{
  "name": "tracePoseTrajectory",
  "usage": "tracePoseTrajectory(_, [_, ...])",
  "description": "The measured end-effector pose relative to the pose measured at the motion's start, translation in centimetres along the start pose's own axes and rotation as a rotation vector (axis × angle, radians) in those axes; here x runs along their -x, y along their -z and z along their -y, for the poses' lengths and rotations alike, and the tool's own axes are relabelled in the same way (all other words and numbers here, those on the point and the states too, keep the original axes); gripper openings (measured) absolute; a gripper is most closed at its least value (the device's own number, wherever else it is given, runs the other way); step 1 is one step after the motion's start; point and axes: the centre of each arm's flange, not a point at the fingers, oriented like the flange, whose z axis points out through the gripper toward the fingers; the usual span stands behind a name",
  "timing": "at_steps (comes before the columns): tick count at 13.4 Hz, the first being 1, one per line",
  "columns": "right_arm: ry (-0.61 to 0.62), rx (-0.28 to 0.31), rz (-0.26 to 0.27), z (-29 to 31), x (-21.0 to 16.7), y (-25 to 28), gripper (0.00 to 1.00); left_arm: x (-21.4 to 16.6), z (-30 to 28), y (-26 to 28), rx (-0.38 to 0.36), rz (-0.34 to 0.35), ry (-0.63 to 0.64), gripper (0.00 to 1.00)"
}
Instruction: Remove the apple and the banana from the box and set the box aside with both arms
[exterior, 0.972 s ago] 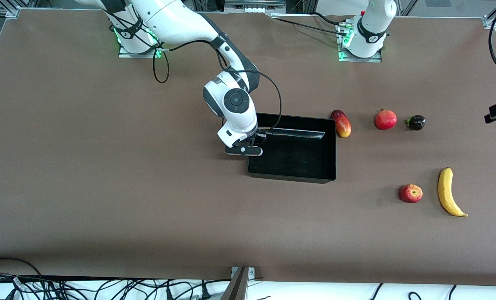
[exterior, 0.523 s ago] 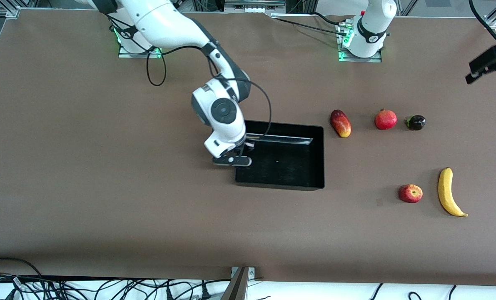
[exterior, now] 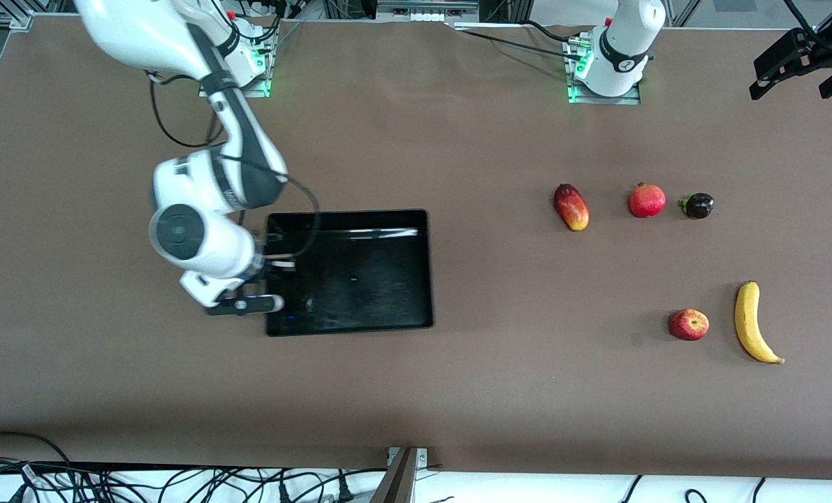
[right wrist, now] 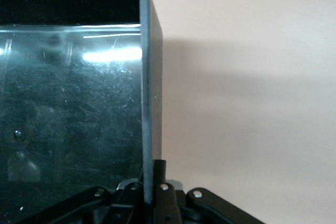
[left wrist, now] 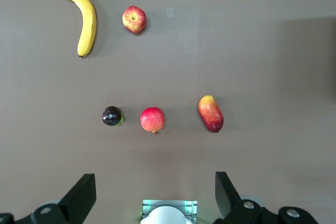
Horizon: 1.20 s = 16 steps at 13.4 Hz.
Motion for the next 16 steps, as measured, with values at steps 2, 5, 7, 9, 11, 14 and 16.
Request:
tracePoseTrajectory(2, [0.006, 0.006, -0.004, -6.6, 1.3, -1.6, 0.03, 0.0, 0.0, -0.1, 0.000, 0.005, 0.001, 1.00])
tracePoseTrajectory(5, [0.019, 0.034, -0.015, -13.8, 4.2, -5.2, 0.03, 0.0, 0.0, -0.3, 0.000, 0.008, 0.001, 1.00])
tracePoseTrajectory(7, [0.012, 0.037, -0.029, -17.8, 6.4, -8.1, 0.03, 0.0, 0.0, -0.3, 0.000, 0.009, 0.000, 1.00])
tracePoseTrajectory(9, [-0.007, 0.027, -0.051, -19.8, 8.2, -10.7, 0.03, 0.0, -0.1, -0.4, 0.004, 0.011, 0.000, 1.00])
tracePoseTrajectory(11, [-0.004, 0.025, -0.069, -19.8, 8.7, -11.0, 0.03, 0.0, -0.1, -0.5, 0.007, 0.012, 0.002, 1.00])
tracePoseTrajectory(14, [-0.006, 0.022, -0.068, -19.8, 8.9, -10.9, 0.29, 0.0, 0.2, -0.5, 0.009, 0.013, 0.009, 1.00])
tracePoseTrajectory(16, [-0.013, 0.006, -0.088, -19.2, 8.0, -7.5, 0.51, 0.0, 0.2, -0.5, 0.009, 0.013, 0.011, 1.00])
